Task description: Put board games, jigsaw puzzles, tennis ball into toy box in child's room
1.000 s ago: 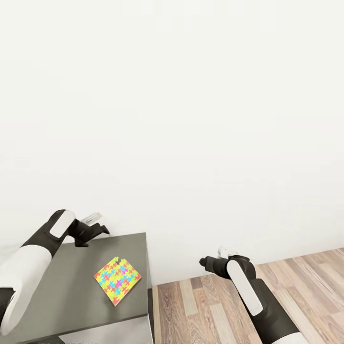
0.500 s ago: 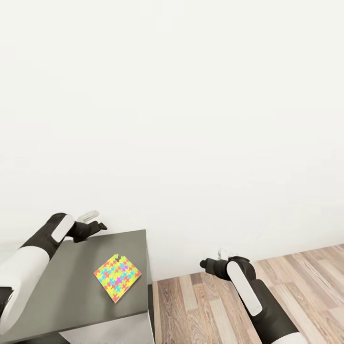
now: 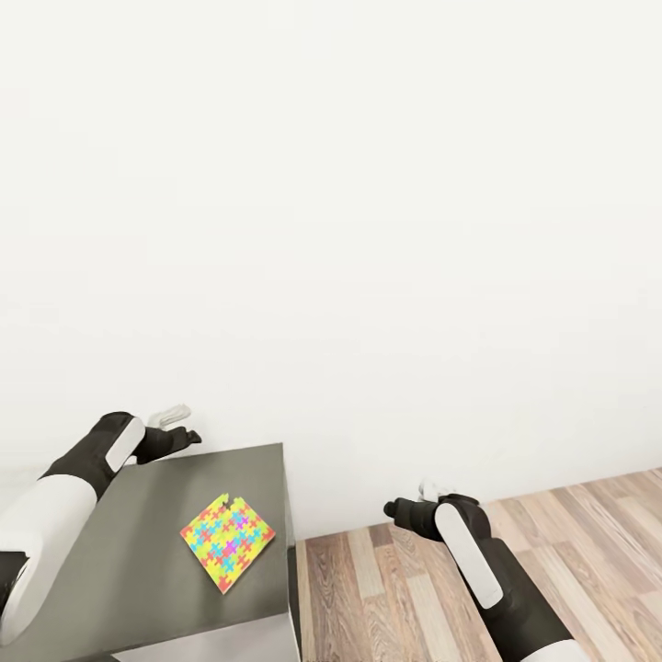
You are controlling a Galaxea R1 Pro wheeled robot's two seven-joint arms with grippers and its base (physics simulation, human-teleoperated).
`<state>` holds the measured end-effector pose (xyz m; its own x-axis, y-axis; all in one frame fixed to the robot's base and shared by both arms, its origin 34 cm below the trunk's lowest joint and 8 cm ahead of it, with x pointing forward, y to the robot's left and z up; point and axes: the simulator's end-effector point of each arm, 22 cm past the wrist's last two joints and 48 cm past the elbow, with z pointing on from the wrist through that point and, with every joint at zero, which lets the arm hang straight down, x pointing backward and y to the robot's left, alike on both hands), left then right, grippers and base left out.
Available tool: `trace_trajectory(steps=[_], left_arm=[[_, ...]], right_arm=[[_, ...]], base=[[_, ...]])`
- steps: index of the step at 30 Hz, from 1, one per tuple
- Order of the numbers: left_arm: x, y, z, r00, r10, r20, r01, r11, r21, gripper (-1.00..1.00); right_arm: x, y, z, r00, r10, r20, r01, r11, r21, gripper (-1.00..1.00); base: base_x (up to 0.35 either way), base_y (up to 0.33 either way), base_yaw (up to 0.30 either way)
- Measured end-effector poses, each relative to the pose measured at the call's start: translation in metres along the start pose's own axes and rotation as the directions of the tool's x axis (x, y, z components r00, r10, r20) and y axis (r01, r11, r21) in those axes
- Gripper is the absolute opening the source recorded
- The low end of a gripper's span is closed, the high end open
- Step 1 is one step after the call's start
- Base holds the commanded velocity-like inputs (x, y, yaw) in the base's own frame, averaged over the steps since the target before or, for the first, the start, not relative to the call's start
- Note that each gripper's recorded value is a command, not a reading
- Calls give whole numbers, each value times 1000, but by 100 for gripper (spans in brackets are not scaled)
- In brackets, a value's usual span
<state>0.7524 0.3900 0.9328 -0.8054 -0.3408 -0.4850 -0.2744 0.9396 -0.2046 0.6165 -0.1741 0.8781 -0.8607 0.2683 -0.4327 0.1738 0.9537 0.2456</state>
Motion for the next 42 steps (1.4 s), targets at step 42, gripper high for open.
trace_trajectory(steps=[42], left_arm=[[91,10,59,988,-4,-154,13,998,58,100]], right_arm=[[25,-14,26,998,10,-70,-9,1000,25,100]], base=[[2,1,0]])
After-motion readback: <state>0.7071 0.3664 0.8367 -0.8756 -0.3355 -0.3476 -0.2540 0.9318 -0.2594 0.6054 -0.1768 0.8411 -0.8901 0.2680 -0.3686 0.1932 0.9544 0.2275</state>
